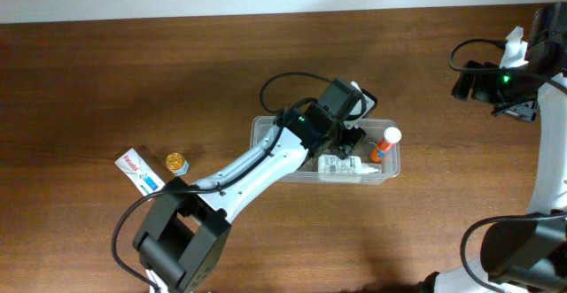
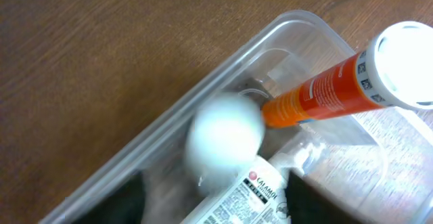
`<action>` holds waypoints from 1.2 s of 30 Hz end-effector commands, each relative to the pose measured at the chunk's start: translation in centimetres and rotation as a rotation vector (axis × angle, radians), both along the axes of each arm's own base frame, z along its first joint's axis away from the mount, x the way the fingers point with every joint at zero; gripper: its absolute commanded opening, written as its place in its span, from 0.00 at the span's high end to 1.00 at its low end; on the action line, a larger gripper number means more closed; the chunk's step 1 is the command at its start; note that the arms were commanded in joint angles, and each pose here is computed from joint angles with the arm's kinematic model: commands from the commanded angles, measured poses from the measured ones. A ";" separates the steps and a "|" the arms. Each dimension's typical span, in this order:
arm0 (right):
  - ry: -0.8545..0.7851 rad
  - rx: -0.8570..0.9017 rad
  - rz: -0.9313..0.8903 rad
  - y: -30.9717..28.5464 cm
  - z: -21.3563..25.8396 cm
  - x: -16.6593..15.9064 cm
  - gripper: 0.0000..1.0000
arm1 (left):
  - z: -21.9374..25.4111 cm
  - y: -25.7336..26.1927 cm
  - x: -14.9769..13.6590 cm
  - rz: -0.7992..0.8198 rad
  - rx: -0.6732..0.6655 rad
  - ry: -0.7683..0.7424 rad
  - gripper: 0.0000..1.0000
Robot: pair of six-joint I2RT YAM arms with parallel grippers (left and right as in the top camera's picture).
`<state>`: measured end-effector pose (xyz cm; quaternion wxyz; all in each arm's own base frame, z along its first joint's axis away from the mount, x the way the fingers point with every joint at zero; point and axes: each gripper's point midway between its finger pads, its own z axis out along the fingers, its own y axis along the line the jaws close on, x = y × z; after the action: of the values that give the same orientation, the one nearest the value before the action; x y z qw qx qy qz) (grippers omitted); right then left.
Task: Pack container
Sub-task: 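Place the dark bottle into the container with the left gripper, then grasp the gold-capped jar with the left gripper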
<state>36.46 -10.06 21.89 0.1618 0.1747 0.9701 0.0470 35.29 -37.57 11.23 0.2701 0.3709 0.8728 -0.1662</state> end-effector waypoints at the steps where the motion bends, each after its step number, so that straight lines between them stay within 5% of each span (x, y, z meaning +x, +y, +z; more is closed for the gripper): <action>1: 0.003 0.019 0.002 0.2 -0.3 0.1 0.02 | 0.5 -0.1 -0.2 -0.010 -0.006 0.008 0.13; 3: 0.001 0.026 0.006 0.4 -0.3 0.1 0.02 | 1.7 0.1 -0.3 -0.008 -0.009 0.004 0.01; 8: 0.005 0.027 0.006 0.4 -0.3 0.0 0.02 | 8.0 3.6 0.5 0.085 -0.002 -0.064 0.01; 17: 0.004 0.027 0.006 0.4 -0.3 0.1 0.02 | 16.0 22.2 1.3 0.608 0.055 -0.066 0.00; 23: 0.004 0.027 0.006 0.4 -0.3 0.1 0.02 | 12.9 32.0 0.0 0.926 0.101 0.152 0.00; 36: 0.009 0.029 0.006 0.4 -0.4 -0.1 0.01 | -0.7 36.8 -2.4 1.045 0.184 0.469 0.01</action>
<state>36.44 -9.78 21.89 0.1605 0.1739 0.9700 0.0549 33.40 -0.66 12.96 0.1095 -0.1309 0.9853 0.0086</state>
